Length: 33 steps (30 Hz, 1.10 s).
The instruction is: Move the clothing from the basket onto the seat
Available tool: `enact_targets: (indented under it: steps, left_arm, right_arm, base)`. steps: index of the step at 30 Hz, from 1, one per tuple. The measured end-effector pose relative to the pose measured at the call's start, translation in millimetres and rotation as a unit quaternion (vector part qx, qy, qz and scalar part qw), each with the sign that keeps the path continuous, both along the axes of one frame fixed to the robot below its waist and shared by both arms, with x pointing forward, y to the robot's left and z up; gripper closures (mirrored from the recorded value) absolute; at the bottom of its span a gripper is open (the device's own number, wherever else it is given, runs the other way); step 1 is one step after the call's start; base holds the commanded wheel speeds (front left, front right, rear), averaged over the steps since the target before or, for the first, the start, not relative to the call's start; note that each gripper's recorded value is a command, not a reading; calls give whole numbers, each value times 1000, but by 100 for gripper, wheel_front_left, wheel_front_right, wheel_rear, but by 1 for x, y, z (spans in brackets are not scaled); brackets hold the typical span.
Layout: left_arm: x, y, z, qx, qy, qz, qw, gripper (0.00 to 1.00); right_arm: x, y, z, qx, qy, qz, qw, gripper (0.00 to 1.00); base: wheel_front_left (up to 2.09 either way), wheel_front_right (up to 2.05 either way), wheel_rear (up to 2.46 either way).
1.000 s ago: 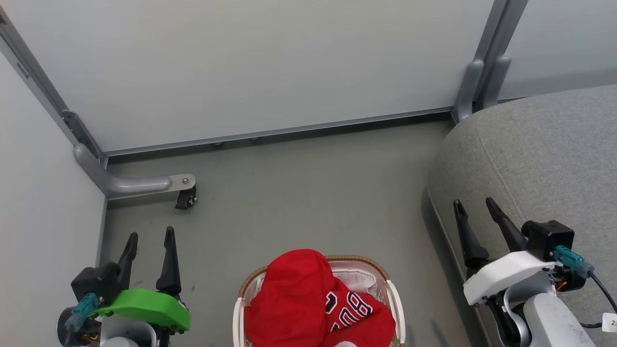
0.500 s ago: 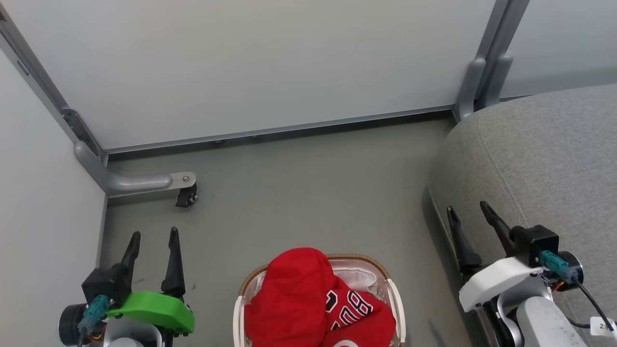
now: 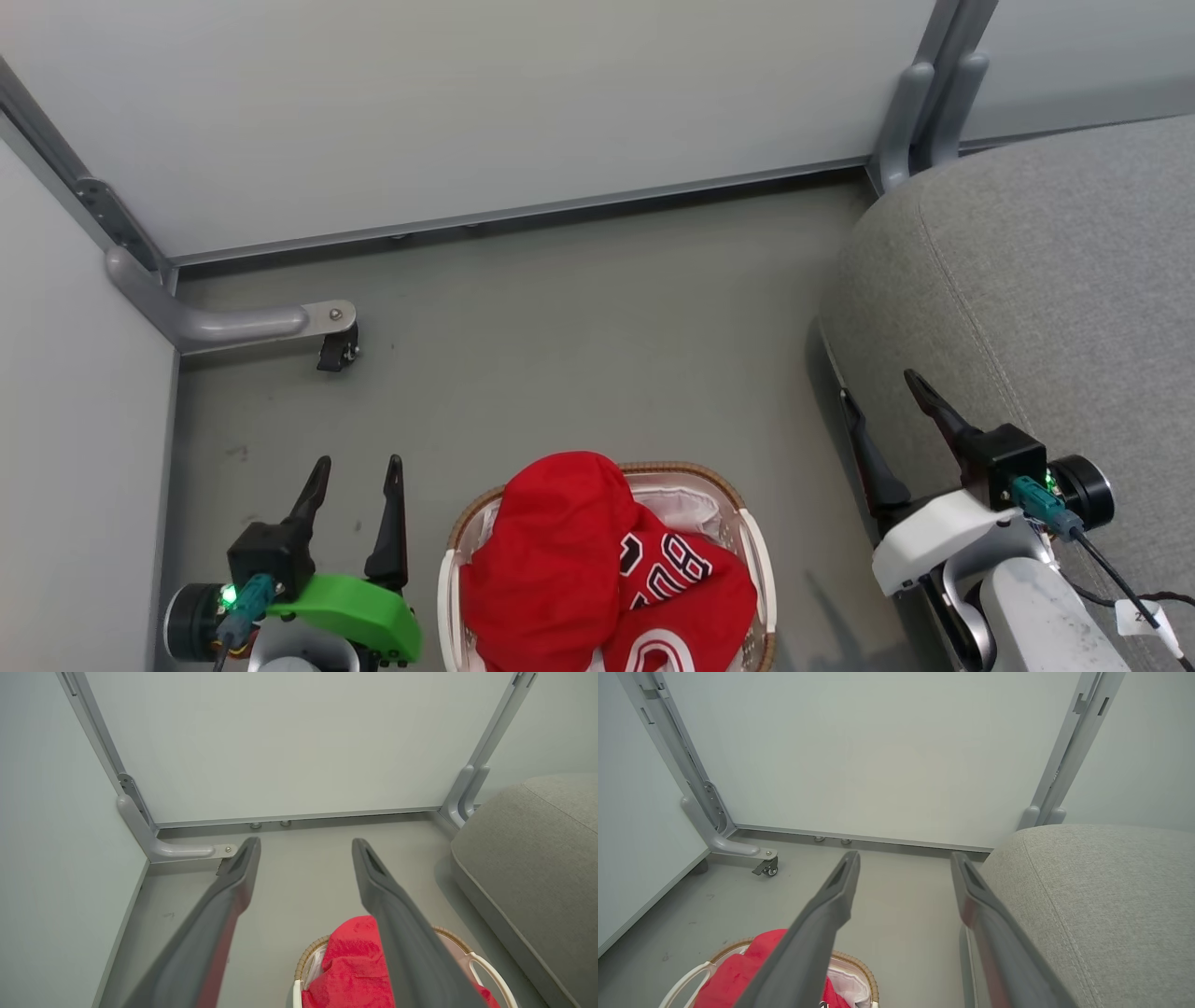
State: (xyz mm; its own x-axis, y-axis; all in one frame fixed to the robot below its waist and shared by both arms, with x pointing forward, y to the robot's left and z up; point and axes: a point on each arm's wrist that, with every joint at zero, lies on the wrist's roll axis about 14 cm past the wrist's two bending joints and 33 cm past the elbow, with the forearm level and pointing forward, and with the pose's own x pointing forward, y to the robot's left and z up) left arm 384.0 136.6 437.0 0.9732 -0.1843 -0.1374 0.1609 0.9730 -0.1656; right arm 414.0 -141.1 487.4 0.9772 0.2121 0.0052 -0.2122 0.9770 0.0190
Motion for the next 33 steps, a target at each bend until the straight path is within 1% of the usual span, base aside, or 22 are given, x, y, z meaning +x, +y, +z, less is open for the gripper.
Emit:
enact_targets:
  steps: [7, 14, 17, 25, 33]
  left_arm:
    - [15, -32, -24, -2, 31, -50, 998, 0]
    - [35, -61, -51, -8, 65, -102, 993, 0]
    - [42, -80, -67, -4, 82, -139, 987, 0]
    - [57, -103, -112, 7, 128, -196, 972, 0]
    - [54, -114, -171, 49, 186, -263, 945, 0]
  right_arm:
    - [15, 3, -4, -20, -4, 10, 1000, 0]
    - [36, 1, -8, -11, -7, 2, 1000, 0]
    - [45, -2, -10, -1, -8, -4, 1000, 0]
    - [61, -7, -29, 9, 5, -14, 1000, 0]
    - [70, -8, -56, 16, 32, -13, 999, 0]
  base:
    - [0, 0, 0]
    - [0, 0, 0]
    - [0, 0, 0]
    - [0, 0, 0]
    - [0, 0, 0]
